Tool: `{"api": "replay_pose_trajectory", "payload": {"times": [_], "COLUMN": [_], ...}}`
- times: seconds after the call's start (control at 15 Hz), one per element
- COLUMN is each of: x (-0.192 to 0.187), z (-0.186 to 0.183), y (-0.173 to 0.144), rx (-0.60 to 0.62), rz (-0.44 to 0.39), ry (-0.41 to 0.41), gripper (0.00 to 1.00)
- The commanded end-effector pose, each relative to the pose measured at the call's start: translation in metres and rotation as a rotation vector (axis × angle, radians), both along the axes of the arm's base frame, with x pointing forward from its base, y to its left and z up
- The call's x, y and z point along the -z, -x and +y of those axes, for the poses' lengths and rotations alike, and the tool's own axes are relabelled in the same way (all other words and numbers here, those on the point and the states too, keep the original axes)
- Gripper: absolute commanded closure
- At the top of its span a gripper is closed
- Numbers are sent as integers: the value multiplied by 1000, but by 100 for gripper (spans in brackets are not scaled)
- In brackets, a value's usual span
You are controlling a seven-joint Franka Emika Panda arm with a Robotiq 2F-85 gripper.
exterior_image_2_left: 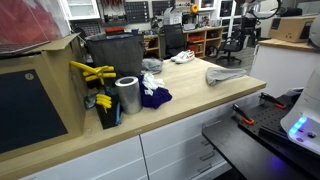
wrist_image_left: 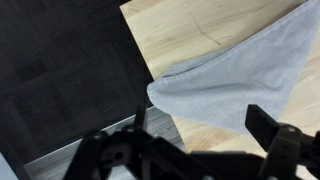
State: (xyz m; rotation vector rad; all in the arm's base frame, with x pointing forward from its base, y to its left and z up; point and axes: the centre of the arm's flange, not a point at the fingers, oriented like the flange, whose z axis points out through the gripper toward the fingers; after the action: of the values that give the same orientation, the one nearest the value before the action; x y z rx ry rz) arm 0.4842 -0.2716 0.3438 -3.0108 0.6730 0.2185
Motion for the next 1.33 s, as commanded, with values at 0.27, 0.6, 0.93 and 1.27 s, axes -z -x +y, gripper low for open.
{"api": "replay_pose_trajectory", "payload": {"times": [0.27,0.6,0.93,1.27], "x": [38,80,107,134], "z": [1,-17,-46,-69], "y": [-2,-4,-3,-3], "rx": [-60,-63,-42,-31], "rz": [28,44,53,83], "ry": [-73,-150,-186,-205], "gripper": [0,0,0,0]}}
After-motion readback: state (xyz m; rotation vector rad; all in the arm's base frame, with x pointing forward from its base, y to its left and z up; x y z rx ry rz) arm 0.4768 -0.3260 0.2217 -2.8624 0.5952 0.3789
